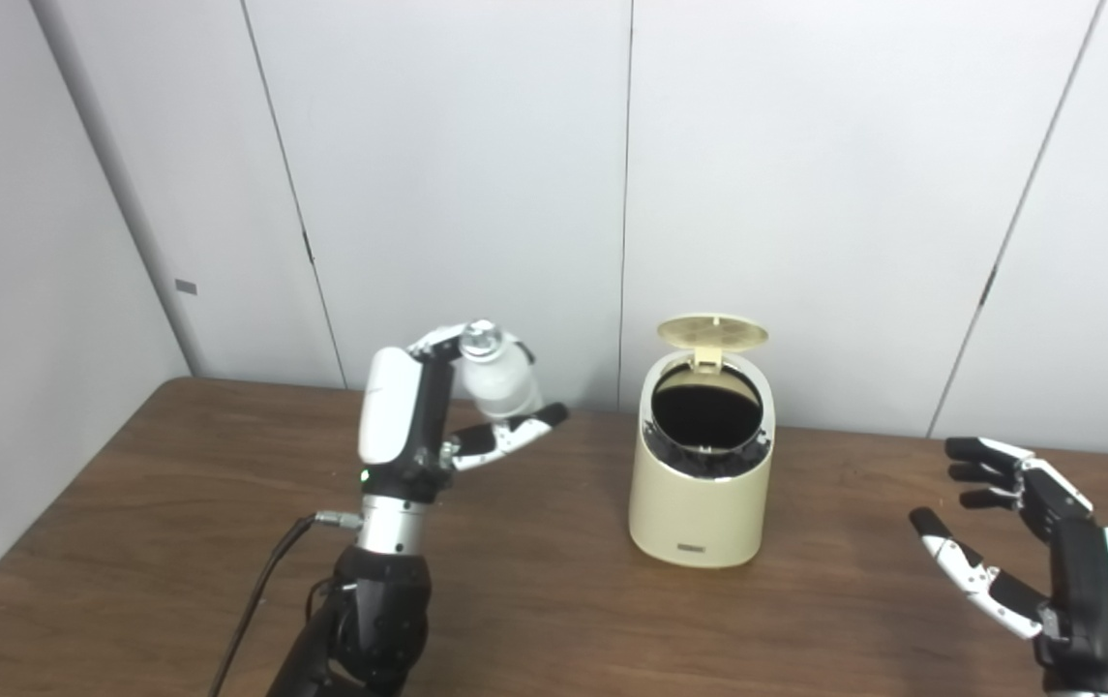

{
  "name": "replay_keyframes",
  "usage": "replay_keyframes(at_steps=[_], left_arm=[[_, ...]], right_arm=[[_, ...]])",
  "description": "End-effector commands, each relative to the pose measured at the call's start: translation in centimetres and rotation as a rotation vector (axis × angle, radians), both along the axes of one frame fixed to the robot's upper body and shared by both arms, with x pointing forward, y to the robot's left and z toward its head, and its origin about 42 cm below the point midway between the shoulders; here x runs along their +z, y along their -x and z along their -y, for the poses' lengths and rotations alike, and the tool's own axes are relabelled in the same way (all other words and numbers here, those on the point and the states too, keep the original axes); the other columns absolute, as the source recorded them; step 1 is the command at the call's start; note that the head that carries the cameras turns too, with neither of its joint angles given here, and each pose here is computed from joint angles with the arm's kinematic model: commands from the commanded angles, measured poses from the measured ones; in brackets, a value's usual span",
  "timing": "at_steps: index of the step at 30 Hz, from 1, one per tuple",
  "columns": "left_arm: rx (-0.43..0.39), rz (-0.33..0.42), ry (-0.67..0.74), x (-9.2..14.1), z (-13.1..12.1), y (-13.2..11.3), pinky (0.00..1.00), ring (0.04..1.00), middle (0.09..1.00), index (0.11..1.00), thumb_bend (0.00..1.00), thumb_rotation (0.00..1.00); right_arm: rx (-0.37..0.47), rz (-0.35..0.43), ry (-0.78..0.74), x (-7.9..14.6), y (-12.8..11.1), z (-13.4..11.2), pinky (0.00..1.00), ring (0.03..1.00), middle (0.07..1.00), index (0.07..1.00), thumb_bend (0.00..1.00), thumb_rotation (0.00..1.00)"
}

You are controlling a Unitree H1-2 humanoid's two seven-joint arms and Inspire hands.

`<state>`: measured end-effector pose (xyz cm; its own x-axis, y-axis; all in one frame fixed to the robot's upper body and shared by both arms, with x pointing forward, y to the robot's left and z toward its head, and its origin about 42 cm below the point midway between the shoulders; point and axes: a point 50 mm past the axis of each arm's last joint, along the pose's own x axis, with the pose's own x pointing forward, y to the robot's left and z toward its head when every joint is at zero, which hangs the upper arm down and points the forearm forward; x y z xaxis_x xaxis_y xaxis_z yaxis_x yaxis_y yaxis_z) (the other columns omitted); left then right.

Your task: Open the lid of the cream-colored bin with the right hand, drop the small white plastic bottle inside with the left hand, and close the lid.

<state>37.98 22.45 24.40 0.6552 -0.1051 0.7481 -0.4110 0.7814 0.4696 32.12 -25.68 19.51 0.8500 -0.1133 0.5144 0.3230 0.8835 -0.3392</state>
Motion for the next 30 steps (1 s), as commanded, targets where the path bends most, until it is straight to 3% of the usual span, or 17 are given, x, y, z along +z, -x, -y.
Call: replay_keyframes(at_steps=[1,4,15,24,30], left_arm=[[-0.041,0.115,-0.025,2.5,0.8,0.2,0.82,0.587,0.491,0.464,0.52,0.00],[-0.077,0.152,-0.049,3.0,1.7,0.4,0.84,0.625,0.487,0.471,0.52,0.00],[-0.184,0.234,-0.087,3.1,4.2,0.3,0.82,0.624,0.485,0.477,0.52,0.00],[-0.326,0.200,-0.138,2.0,6.1,0.5,0.87,0.628,0.490,0.468,0.52,0.00],[-0.344,0.177,-0.128,1.0,7.0,-0.3,0.89,0.688,0.493,0.464,0.52,0.00]], right_arm=[[0.017,0.103,-0.005,1.8,-0.6,-0.3,0.58,0.681,0.715,0.667,0.25,0.12],[0.019,0.114,-0.007,1.7,-0.8,-0.3,0.58,0.683,0.716,0.671,0.25,0.14],[0.003,0.129,0.008,1.4,-1.0,-0.7,0.58,0.676,0.707,0.669,0.27,0.23],[0.006,0.125,0.012,1.4,-0.9,-1.8,0.54,0.653,0.687,0.650,0.28,0.34],[0.007,0.124,0.002,1.4,-0.5,-2.6,0.55,0.667,0.693,0.642,0.28,0.30]])
